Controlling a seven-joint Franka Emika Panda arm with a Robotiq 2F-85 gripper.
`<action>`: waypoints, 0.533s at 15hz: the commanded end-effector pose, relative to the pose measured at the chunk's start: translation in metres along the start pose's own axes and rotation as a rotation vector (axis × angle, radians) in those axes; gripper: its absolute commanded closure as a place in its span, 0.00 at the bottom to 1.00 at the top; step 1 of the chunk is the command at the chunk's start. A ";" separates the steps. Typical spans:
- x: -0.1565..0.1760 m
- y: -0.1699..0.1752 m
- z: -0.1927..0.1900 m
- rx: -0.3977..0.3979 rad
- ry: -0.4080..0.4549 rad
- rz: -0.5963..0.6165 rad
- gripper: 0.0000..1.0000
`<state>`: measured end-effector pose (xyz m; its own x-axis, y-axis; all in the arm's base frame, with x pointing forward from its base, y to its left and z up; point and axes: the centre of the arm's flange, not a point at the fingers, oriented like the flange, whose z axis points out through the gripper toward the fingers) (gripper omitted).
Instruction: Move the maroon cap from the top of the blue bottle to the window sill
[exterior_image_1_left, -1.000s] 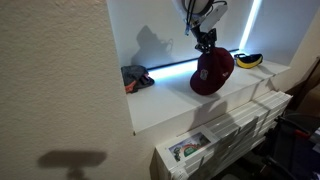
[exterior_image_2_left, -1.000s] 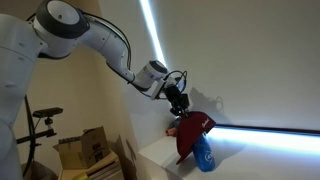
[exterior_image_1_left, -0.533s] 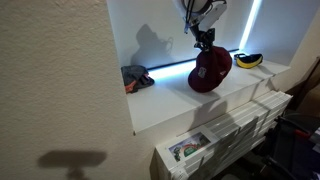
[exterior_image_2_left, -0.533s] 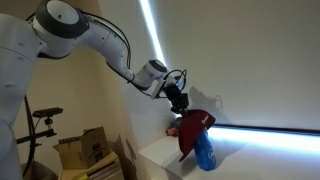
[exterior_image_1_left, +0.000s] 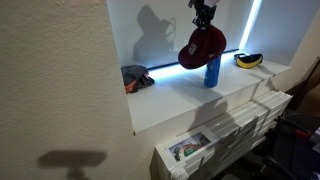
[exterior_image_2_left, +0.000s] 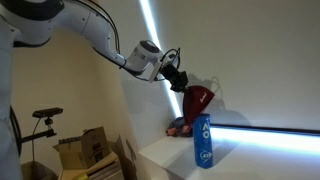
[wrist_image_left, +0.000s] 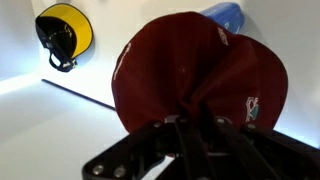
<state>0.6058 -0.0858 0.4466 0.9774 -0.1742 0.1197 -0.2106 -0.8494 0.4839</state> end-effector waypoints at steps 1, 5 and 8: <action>-0.037 0.064 -0.041 0.032 0.148 0.028 0.96; -0.056 0.123 -0.071 0.057 0.247 0.075 0.96; -0.063 0.151 -0.073 0.092 0.298 0.132 0.96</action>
<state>0.5323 -0.1481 0.5745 0.9141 -0.1455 0.3784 -0.3075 -0.8573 0.4130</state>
